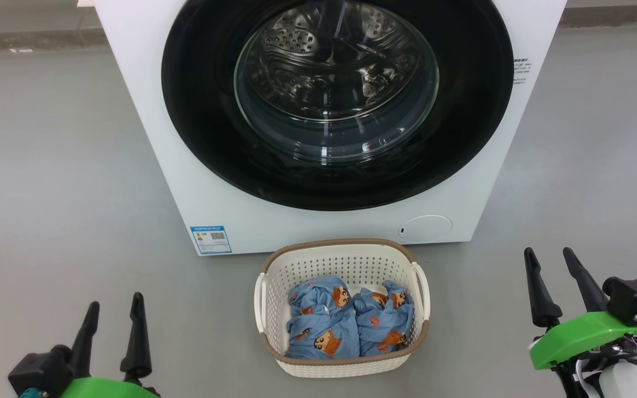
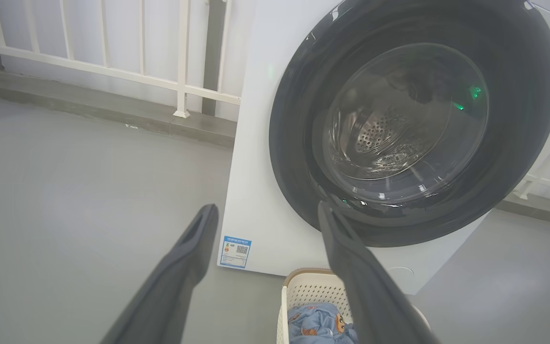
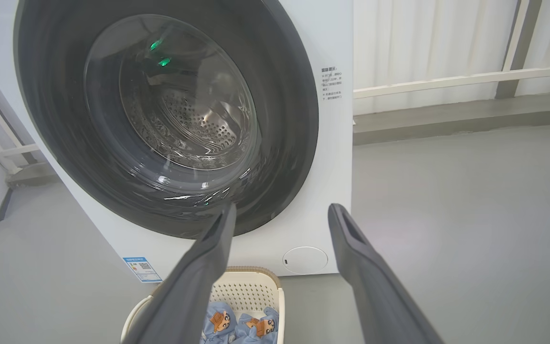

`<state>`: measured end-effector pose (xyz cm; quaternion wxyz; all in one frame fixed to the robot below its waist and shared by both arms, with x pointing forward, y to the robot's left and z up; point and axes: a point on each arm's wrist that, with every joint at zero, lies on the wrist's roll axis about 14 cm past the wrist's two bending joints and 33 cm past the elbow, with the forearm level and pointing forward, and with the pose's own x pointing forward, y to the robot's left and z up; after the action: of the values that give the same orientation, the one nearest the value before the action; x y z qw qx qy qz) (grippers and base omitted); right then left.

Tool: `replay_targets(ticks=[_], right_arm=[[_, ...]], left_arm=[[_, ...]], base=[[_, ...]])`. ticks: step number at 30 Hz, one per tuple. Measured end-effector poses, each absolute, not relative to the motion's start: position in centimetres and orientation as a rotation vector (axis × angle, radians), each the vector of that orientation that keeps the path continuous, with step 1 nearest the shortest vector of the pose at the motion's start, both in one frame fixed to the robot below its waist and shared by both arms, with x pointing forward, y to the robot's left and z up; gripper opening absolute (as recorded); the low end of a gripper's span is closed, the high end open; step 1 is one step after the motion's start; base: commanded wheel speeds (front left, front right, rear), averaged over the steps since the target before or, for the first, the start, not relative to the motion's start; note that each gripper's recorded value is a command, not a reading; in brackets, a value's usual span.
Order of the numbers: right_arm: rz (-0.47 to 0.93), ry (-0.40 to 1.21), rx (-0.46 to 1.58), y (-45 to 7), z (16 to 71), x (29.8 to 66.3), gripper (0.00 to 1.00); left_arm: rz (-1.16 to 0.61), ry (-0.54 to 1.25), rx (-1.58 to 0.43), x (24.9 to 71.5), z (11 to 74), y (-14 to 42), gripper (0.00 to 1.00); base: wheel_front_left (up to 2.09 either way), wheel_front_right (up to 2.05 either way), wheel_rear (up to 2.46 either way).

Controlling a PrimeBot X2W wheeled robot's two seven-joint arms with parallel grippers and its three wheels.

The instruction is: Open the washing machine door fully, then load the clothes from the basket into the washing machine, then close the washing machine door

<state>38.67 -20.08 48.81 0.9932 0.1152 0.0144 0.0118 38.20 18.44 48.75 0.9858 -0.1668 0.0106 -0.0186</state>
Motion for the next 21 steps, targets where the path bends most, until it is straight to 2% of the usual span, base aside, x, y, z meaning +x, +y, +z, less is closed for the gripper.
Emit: replay_targets(ticks=[21], right_arm=[[0.071,-0.015,-0.009,-19.9,49.72,38.94,1.0]], left_arm=[[-0.073,0.0,-0.15,38.45,48.71,18.23,1.0]], base=[[0.0,0.0,0.0]])
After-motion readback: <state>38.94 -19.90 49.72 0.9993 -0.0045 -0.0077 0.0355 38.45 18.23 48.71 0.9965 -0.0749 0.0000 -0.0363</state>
